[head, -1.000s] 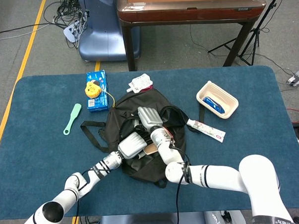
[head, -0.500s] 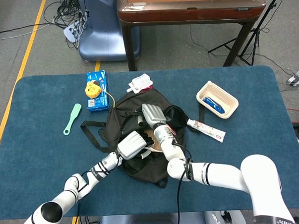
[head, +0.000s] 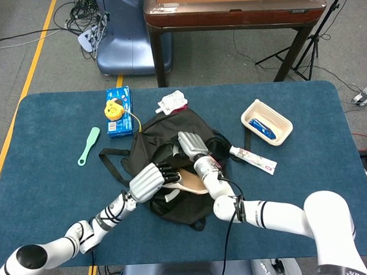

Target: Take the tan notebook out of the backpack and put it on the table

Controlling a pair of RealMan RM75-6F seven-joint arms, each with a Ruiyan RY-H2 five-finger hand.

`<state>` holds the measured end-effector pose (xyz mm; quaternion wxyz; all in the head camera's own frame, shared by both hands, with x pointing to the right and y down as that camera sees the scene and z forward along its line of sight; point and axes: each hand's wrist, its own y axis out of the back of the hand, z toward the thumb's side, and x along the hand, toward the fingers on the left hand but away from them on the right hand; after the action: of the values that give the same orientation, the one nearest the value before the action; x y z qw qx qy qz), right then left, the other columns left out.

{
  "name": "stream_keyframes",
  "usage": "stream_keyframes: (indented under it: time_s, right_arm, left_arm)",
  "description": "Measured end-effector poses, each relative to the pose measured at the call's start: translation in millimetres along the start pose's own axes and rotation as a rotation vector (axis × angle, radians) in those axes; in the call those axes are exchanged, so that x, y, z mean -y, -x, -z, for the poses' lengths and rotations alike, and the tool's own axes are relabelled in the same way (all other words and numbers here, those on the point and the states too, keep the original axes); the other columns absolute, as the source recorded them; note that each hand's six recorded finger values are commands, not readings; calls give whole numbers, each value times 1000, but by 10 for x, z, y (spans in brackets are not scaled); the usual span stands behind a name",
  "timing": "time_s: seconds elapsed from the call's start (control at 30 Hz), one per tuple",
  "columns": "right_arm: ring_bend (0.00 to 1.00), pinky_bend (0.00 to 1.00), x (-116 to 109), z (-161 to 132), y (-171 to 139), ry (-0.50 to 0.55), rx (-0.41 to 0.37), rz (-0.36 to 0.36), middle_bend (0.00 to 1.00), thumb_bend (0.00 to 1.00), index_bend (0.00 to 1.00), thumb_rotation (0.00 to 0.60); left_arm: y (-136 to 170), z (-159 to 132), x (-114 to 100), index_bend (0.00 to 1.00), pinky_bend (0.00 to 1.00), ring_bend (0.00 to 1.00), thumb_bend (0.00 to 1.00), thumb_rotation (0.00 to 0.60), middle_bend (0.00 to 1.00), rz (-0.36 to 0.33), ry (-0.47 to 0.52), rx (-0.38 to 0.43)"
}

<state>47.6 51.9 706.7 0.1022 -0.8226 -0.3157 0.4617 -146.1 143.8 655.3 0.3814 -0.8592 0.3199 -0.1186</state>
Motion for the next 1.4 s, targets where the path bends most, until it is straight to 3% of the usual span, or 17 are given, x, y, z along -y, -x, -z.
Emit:
stream_keyframes:
  time_s: [0.3,0.4,0.53,0.67,0.73,0.83,0.97,1.4]
  right_arm:
    - [277,276,49,72,-198,-23,-61,-23,533,994,695,600]
    - [276,255,96,86,-305,-38,-92,-47,490,860,663,600]
    - [220,205,185,85,-483,-71,-142,-96,361,601,421,600]
    - [110,151,271,101,-712,-136,-196,-149,165,380,70,600]
    - [57,128,297,144,-847,-175,-214,-175,62,297,0,600]
    - [6,107,299,207,-1027,-208,-232,-198,1,232,0,600]
    - [0,105,256,261,-1190,-213,-251,-187,0,227,0,600]
    - [0,105,-402,625,-1751,-172,-242,-9,0,226,0,600]
  left_arm:
    - [305,-62,-794,633,449,535,434,600,626,-125,65,-77]
    - [425,-69,-1055,629,449,535,434,600,626,-164,61,-109]
    - [571,-53,-1325,627,449,535,434,600,626,-201,35,-154]
    - [712,11,-1550,626,449,535,434,600,626,-238,-3,-206]
    - [779,47,-1642,625,449,535,434,600,625,-253,-24,-232]
    - [861,100,-1745,625,449,535,434,600,626,-268,-52,-263]
    - [931,175,-1856,623,449,535,434,600,626,-282,-87,-297]
    - [989,548,-2094,620,449,533,434,600,625,-279,-257,-398]
